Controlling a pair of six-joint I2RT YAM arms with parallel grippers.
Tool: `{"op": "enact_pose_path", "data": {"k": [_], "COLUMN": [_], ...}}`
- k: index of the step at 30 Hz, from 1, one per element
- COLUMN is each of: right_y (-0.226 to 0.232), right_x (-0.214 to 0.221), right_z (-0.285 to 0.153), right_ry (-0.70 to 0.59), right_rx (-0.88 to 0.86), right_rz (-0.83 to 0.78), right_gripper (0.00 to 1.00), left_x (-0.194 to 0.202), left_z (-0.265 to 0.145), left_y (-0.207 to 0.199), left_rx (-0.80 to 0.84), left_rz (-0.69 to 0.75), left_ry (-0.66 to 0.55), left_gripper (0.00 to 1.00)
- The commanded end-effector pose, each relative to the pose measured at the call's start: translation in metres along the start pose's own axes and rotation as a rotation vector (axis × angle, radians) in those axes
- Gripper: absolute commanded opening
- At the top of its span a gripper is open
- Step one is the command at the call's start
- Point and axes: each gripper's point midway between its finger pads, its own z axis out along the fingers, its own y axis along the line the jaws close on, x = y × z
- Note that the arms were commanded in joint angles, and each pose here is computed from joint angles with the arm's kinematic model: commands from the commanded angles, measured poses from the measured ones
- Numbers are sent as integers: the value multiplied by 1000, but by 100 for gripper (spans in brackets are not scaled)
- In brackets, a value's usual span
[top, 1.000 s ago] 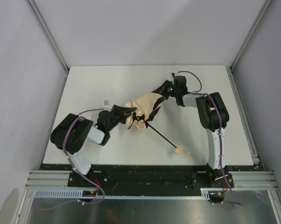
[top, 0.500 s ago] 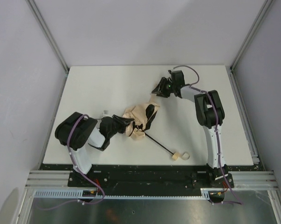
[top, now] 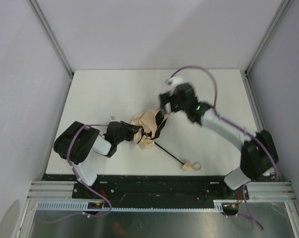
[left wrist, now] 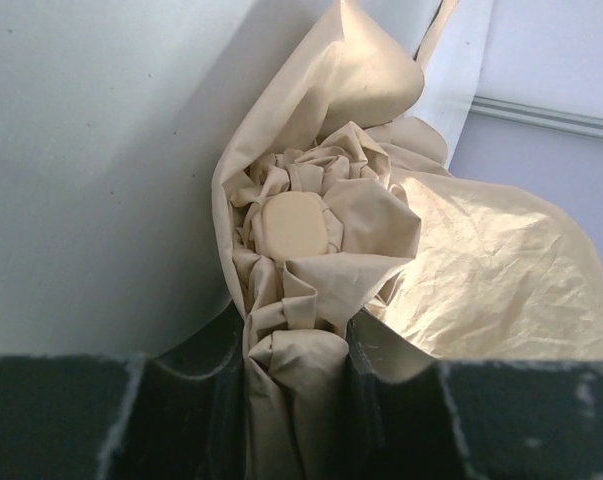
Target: Put away the umbrella
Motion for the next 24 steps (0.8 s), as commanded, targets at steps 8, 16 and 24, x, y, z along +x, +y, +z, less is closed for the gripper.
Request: {"op": "enact_pose_path", "data": {"k": [8,16,24], "right_y": [207,213,184], "right_x": [85,118,150], "right_z": [-33,9,47], "right_ry": [-223,-165,-69], "right_rx": [-317,-328,-201], "right_rz": [-730,-808,-810], "right_gripper": [99,99,75], "left_x": [4,6,5], "left_z": [-7,-11,-12], "left_y": [55,60,60], "left_rx": [-288,-361,-400], "left_rz": [29,20,15], "left_ry": [55,81,93], "left_gripper": [0,0,0]}}
